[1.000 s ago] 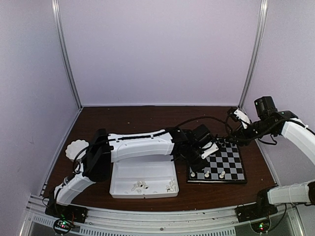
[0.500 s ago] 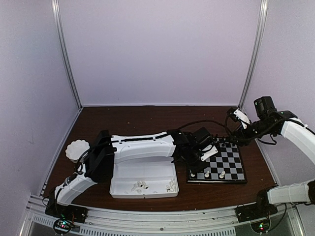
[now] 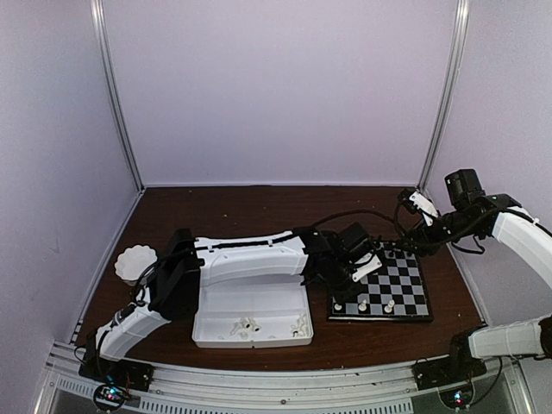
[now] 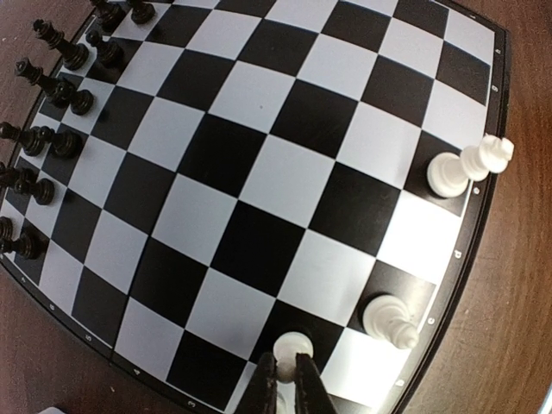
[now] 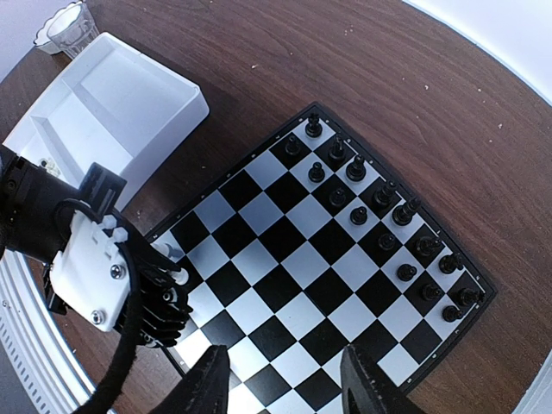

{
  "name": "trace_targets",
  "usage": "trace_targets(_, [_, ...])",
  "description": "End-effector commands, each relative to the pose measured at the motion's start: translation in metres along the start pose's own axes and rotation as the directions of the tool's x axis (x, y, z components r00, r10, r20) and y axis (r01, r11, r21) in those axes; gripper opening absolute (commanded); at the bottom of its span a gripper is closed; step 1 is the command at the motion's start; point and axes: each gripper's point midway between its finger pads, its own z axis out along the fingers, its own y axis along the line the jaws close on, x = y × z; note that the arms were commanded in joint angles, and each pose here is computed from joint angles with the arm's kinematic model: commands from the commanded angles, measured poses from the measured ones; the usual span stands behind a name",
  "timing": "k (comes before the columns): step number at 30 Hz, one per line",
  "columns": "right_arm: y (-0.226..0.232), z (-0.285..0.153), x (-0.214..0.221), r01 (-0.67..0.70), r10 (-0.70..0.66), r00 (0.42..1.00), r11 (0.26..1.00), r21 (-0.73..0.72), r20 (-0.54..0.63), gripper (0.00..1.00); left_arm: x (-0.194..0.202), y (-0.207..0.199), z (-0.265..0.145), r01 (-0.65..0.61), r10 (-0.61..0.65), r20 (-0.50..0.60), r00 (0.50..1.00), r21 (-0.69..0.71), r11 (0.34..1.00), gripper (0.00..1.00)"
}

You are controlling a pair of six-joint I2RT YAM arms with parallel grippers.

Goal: Set up the chess pieces on the board
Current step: Place the pawn on b2.

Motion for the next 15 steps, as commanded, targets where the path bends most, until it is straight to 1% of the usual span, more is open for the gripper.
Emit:
trace_targets(1, [-0.0034, 0.0013, 0.0011, -0.010, 0.010, 1.000, 1.000, 0.007, 0.002, 0.47, -0.0112, -0.0024, 0.0000, -0.007, 0.007, 0.034, 0.999, 0.005, 1.000, 0.09])
trace_targets(15, [-0.0034, 0.0010, 0.0011, -0.008, 0.008, 1.000, 1.000, 0.009, 0.002, 0.47, -0.0083, -0.0031, 0.0024, -0.007, 0.006, 0.026, 1.000, 0.007, 1.000, 0.10])
